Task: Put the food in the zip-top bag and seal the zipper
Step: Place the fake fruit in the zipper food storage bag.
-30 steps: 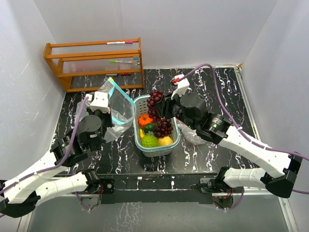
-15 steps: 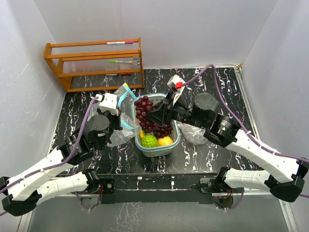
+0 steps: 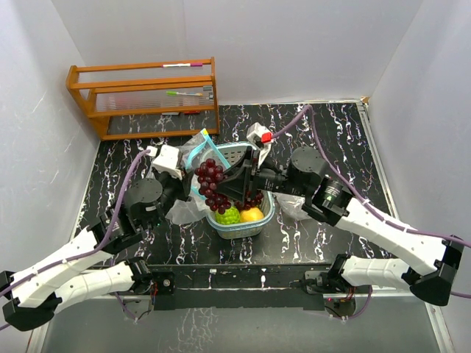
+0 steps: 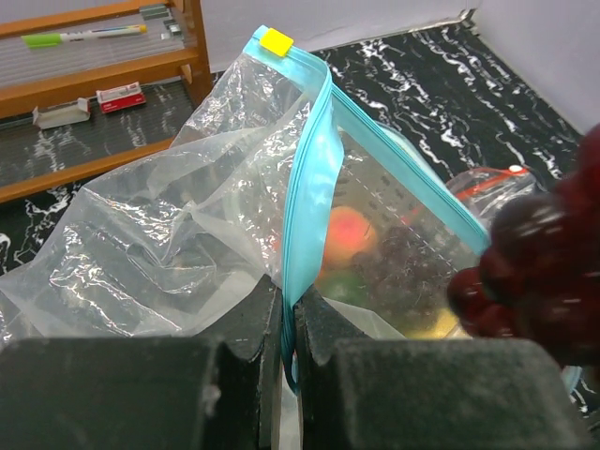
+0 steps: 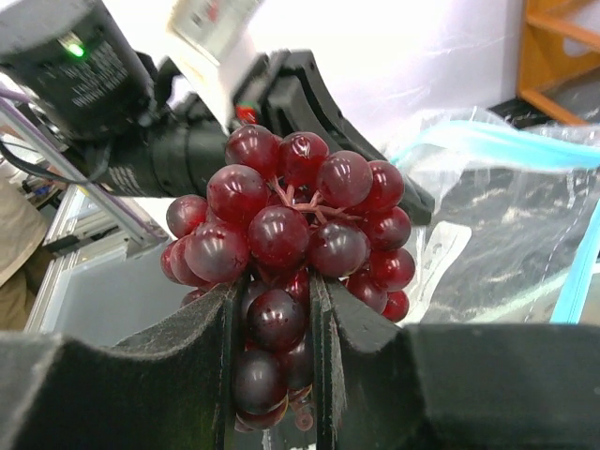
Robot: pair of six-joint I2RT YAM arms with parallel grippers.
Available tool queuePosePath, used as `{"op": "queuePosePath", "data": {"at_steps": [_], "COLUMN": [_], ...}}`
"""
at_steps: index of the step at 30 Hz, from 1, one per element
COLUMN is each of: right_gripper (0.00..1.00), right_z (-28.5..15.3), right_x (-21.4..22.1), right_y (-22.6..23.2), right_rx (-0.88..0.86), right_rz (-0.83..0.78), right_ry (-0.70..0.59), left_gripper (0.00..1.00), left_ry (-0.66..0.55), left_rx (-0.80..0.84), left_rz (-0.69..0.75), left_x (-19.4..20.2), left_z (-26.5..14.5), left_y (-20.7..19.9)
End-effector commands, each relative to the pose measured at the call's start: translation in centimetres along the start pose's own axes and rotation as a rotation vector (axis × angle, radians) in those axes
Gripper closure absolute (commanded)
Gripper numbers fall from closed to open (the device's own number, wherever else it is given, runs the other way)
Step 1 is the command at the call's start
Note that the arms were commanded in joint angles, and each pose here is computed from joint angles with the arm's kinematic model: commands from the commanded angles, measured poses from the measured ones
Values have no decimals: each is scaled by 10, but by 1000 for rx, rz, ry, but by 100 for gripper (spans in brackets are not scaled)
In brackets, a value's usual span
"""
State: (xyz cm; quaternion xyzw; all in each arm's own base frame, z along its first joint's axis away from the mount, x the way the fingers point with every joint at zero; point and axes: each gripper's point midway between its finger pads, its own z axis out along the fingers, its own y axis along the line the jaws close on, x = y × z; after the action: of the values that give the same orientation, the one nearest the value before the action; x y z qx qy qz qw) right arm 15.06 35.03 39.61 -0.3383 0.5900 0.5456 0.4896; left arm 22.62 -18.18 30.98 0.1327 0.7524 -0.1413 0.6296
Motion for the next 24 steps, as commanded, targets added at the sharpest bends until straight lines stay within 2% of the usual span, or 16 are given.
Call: {"op": "queuePosePath", "data": {"at_steps": [1,7,14,24], "right_gripper": [77,77,81,86], "right_z": [6,21,33,41], "right_x": [-14,-12,3,4], "right_y": [6,-27,-80,-115], "right_rx": [-41,107,361,531], "right_rz": [-12,30,77,112], "right_ry": [-81,-71,-17,-20], "left_gripper": [100,100,100,100], "left_ry": [-78,-86,-88,-42], "left_rx": [92,218,306,461], "left_rz": [-97,-136,-136,-140], "left_x": [-30,-41,-41,-21], "left_z": [-13,-28,-42,-36], "left_y": [-12,-29,-37,-72]}}
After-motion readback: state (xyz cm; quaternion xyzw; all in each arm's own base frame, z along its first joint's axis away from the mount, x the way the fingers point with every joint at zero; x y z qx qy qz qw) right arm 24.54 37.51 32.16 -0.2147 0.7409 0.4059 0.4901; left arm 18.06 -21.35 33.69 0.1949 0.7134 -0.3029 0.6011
